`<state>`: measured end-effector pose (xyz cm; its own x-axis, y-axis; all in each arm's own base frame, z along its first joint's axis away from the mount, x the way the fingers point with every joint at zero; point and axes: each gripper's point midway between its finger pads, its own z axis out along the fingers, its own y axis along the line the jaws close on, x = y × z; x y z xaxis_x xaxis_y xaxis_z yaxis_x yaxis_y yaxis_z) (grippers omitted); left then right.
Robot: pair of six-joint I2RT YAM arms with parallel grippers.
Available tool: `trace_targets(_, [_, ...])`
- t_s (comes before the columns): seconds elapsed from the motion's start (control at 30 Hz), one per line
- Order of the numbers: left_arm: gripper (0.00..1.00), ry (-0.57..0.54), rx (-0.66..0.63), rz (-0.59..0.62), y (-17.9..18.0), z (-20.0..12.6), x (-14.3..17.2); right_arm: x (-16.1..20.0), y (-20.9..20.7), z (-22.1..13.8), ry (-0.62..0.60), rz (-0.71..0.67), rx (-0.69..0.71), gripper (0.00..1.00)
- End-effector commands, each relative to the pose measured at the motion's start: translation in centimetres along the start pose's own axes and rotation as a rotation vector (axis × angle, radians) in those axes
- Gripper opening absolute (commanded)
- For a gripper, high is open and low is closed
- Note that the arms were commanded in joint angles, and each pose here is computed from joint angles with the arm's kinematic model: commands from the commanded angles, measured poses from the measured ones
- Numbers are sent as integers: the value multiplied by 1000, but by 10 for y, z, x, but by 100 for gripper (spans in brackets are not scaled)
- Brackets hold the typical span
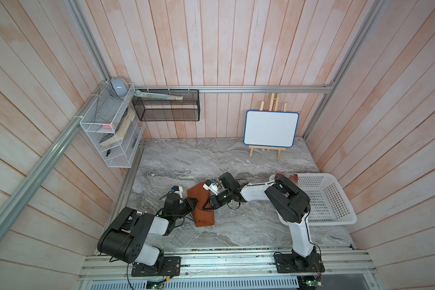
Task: Roll up the skirts
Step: Pick up the skirt from the center of the board.
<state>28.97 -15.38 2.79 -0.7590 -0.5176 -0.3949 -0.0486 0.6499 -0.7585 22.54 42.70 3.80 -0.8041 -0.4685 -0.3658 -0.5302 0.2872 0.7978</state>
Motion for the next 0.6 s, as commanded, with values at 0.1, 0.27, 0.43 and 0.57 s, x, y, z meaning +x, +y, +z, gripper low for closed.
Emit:
trace_targets(0.1, [17,118,8,-13,6,-3,31,-14,32,7,-34,-32,-119,0])
trace_targets(0.27, [21,118,54,4,-6,-8,29,-27,31,-4,-113,-17,-56,0])
trace_targets(0.43, [51,68,60,76,-32,-20,3,-29,26,-21,-164,-29,76,0])
trace_targets(0.57, [65,-44,78,137,-63,-44,-34,-27,29,-34,-184,-41,118,0])
